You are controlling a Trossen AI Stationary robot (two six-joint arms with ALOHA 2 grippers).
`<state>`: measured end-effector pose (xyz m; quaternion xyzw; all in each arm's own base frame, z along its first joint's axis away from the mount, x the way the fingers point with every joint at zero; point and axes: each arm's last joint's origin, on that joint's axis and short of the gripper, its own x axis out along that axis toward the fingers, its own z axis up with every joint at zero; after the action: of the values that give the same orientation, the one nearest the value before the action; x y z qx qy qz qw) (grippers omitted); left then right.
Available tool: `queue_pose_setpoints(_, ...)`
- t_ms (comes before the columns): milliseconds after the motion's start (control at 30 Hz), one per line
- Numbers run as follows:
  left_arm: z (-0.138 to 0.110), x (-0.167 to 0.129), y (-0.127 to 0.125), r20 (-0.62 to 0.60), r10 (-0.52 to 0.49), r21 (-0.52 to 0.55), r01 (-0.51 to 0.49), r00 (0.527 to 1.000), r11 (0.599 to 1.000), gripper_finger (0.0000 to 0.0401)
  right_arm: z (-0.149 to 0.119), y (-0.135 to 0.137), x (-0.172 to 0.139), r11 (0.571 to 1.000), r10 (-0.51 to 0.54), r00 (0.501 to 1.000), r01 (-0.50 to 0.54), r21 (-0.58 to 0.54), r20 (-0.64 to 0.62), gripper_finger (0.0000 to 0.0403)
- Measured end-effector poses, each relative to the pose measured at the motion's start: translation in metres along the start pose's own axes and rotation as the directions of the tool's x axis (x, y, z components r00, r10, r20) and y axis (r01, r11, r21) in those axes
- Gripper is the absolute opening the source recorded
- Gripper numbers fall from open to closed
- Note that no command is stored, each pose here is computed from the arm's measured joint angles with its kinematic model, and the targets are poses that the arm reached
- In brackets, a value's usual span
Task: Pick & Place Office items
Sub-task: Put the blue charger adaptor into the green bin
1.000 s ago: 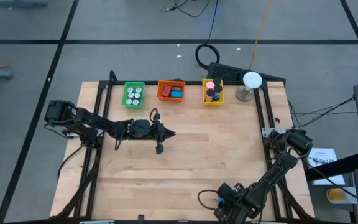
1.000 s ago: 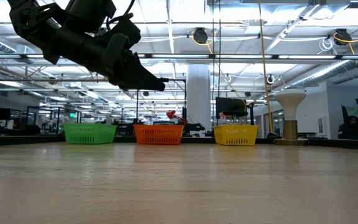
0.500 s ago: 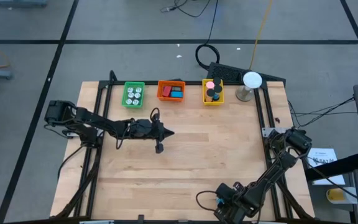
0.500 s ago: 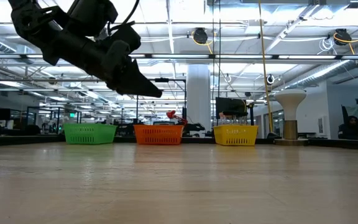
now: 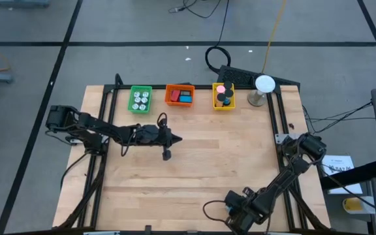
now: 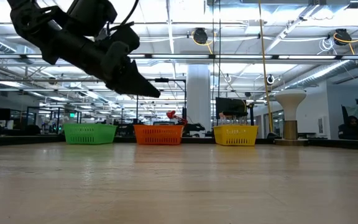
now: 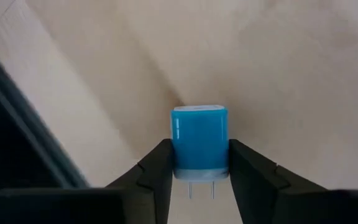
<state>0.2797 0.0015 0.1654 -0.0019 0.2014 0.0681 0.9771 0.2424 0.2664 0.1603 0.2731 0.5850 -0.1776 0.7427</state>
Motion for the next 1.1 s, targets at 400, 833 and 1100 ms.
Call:
queue_pose_setpoints(400, -0.040, -0.022, 0.005, 0.112, 0.011, -0.066, -0.004, 0.994, 0.998, 0.0005, 0.124, -0.044, -0.013, 0.952, -0.099, 0.992, 0.118, -0.281, 0.081, 0.0127)
queue_pose_setpoints(833, -0.051, -0.030, 0.003, 0.124, -0.002, -0.068, 0.011, 0.992, 0.998, 0.0004, 0.255, -0.110, 0.024, 0.837, 0.017, 0.981, 0.093, -0.540, 0.194, 0.0126)
queue_pose_setpoints(1100, -0.050, -0.029, -0.001, 0.125, -0.071, -0.134, 0.088, 0.990, 0.987, 0.0029, 0.255, -0.101, 0.032, 0.811, 0.033, 0.970, 0.114, -0.573, 0.240, 0.0159)
